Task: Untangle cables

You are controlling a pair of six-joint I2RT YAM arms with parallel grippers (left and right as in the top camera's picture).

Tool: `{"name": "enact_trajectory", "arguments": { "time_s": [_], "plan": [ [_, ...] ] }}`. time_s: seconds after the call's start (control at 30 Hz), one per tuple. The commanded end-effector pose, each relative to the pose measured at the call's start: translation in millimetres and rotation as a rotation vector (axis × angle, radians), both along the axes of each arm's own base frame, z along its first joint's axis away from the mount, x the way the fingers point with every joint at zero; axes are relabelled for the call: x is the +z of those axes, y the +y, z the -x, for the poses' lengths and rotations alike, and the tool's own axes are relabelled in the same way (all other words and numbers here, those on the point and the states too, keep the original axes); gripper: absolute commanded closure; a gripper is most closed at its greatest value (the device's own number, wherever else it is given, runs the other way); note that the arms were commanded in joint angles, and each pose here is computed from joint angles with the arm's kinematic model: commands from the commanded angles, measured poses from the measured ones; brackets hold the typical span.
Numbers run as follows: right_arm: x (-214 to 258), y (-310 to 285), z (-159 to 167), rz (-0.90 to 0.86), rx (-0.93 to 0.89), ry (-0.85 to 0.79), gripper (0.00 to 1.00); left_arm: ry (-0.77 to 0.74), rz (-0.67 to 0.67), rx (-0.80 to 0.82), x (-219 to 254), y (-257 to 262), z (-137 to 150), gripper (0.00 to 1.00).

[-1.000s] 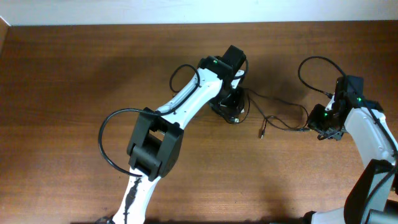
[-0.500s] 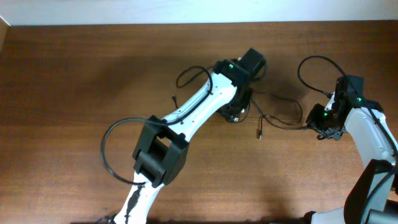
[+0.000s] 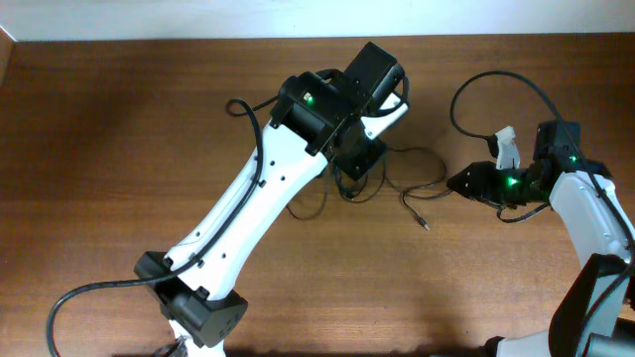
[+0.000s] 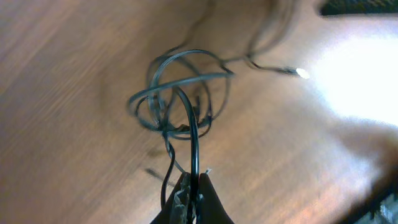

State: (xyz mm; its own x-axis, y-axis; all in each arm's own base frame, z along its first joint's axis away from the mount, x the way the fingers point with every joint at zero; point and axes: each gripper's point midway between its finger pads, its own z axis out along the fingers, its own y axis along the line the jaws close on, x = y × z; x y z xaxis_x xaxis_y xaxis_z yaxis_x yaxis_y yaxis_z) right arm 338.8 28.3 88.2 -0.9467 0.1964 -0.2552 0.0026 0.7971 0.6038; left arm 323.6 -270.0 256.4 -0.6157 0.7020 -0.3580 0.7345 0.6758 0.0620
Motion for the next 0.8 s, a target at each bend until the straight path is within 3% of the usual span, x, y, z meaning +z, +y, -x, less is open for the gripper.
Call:
{"name": "enact_trajectory", "arguments": {
  "time_s": [0.0, 0.07, 0.17, 0.23, 0.37, 0.4, 0.43, 0.5, 0.53, 0.57, 0.67, 0.73, 0.77],
  "plan": [
    [8, 30, 1, -0.071, 0.107, -0.050, 0.47, 0.032, 0.115, -0.317, 2, -34, 18, 1.00],
    [10, 44, 1, -0.079, 0.154, -0.070, 0.39, 0.053, 0.202, -0.451, 8, -50, 32, 1.00],
    [10, 60, 0, -0.068, 0.205, -0.092, 0.38, 0.116, 0.314, -0.652, 9, -68, 57, 1.00],
    [7, 55, -1, -0.036, 0.196, -0.089, 0.37, 0.191, 0.298, -0.643, -4, -65, 63, 1.00],
    [-5, 33, -5, 0.046, 0.083, -0.019, 0.36, 0.392, 0.297, -0.634, -33, -69, 83, 0.84],
    [-11, 25, -5, 0.089, 0.038, 0.011, 0.35, 0.426, 0.283, -0.633, -44, -72, 85, 0.73],
    [-15, 18, -6, 0.123, 0.002, 0.033, 0.35, 0.449, 0.281, -0.636, -51, -76, 86, 0.70],
    [-20, 8, -6, 0.177, -0.042, 0.057, 0.34, 0.518, 0.294, -0.629, -75, -92, 89, 0.41],
    [-20, 7, -6, 0.182, -0.043, 0.057, 0.34, 0.534, 0.264, -0.587, -85, -92, 85, 0.26],
    [-20, 7, -6, 0.182, -0.043, 0.058, 0.32, 0.528, 0.178, -0.481, -99, -85, 74, 0.19],
    [-20, 7, -6, 0.182, -0.043, 0.058, 0.31, 0.333, -0.159, -0.015, -120, -30, 17, 0.20],
    [-20, 7, -6, 0.182, -0.043, 0.058, 0.30, 0.251, -0.316, 0.274, -115, 20, -4, 0.18],
    [-20, 7, -6, 0.182, -0.043, 0.058, 0.30, 0.275, -0.330, 0.320, -115, 34, -5, 0.12]
  ]
}}
